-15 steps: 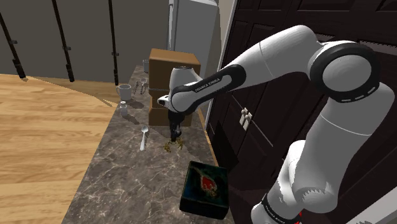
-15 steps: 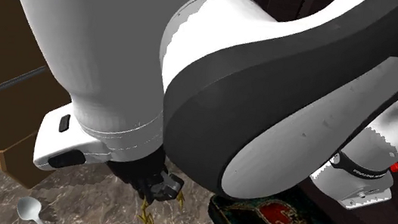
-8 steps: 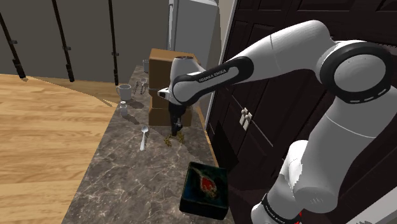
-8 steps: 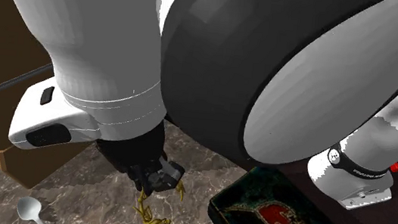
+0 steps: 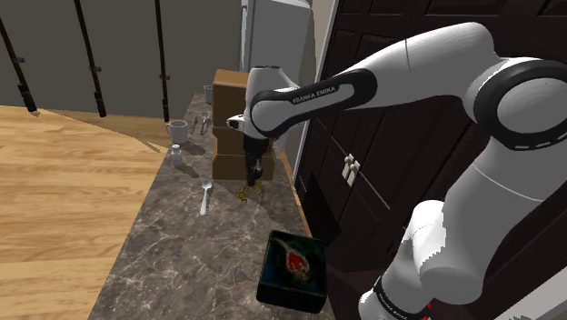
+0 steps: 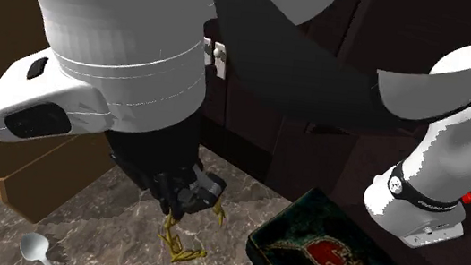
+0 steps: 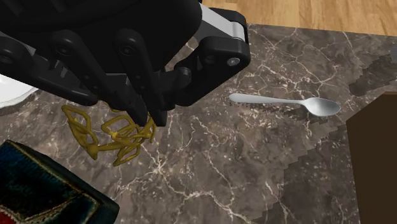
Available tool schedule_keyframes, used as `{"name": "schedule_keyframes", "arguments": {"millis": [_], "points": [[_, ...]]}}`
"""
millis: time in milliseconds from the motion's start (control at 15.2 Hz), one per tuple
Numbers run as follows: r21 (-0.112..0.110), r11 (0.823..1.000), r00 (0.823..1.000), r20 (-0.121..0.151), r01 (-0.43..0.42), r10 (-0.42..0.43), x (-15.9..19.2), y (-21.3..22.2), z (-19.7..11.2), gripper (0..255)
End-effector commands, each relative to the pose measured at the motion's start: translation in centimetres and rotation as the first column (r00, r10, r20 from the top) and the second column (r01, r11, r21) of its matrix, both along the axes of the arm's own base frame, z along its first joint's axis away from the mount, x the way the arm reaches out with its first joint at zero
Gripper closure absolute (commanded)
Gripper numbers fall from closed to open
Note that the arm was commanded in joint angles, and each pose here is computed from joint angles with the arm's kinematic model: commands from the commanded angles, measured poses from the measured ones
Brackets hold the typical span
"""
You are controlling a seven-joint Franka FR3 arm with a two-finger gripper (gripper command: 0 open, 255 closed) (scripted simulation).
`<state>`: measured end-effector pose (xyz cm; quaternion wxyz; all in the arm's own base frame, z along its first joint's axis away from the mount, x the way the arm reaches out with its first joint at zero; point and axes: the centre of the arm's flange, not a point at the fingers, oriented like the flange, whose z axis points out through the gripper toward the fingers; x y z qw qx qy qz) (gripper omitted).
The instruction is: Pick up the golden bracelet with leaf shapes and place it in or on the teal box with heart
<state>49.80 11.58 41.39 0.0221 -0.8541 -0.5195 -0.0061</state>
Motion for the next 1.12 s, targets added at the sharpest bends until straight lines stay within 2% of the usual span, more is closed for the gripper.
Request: {"name": "schedule_keyframes", "arguments": {"millis": [0, 1056], "points": [[0.0, 1.0, 1.0, 0.0, 0.0, 0.0, -2.0, 0.1, 0.3, 255], [0.0, 1.0, 1.0, 0.0, 0.0, 0.0, -23.5, 1.2, 1.9, 255]]}}
